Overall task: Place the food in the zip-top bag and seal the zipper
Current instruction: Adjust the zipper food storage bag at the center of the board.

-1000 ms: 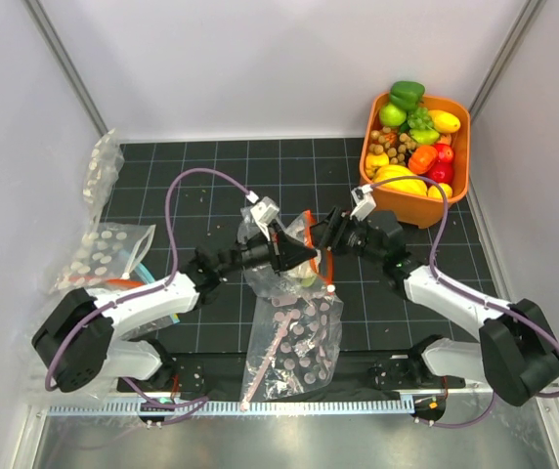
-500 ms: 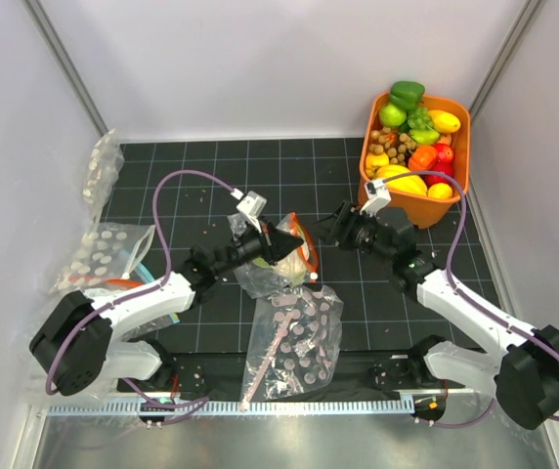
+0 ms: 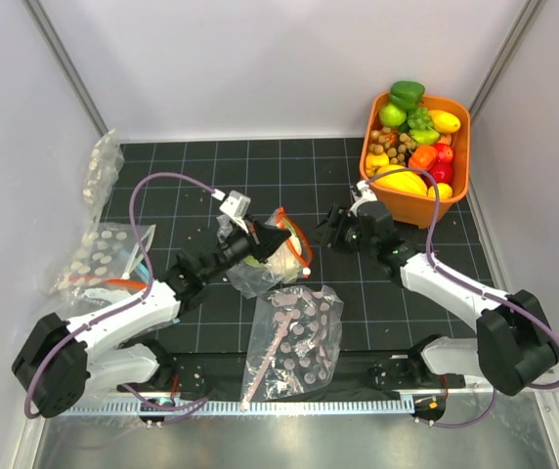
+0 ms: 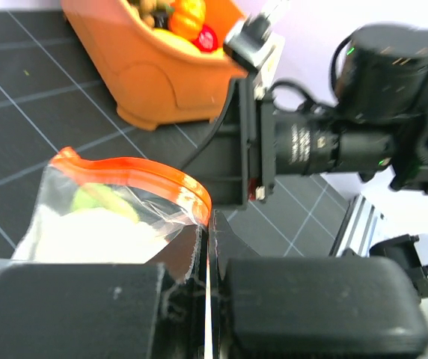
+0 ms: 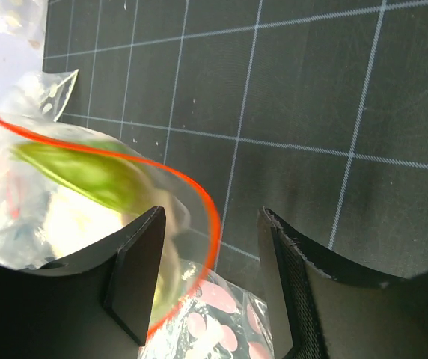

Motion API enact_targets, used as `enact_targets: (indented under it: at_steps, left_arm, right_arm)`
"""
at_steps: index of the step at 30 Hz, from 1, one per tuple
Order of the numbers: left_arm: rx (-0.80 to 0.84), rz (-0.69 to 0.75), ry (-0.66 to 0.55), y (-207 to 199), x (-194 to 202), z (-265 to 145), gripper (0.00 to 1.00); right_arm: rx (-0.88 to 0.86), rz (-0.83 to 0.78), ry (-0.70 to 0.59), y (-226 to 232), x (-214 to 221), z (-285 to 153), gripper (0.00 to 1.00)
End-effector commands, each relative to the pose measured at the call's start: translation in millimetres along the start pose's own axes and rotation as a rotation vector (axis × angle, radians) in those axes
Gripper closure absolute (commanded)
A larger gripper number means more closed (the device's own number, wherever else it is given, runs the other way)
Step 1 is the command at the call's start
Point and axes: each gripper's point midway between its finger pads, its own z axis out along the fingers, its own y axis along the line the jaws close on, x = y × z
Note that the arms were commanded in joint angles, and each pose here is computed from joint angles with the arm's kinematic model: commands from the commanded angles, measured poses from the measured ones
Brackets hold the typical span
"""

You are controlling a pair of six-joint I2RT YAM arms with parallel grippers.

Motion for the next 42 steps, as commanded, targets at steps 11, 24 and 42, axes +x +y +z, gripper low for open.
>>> enact_targets:
  at_steps: [11,24,42]
  left_arm:
    - [-0.023,0.061,-0.118,-2.3,-32.7,-10.6,1.00]
    - [-0.092,0.063,-0.109,10.9,-31.0,-8.5,1.00]
    - [-0.353,-0.072,0.145,43.6,-5.7,8.1,1.00]
  right_arm:
    - [-0.209,0.085,0.111,39.9,11.5,25.1,0.48]
    - [-0.305,0.089,0.149,59.3,12.1,19.6,0.99]
    - [0.186,-0.249,-0.334,29.1,-71.8,-77.2,0.99]
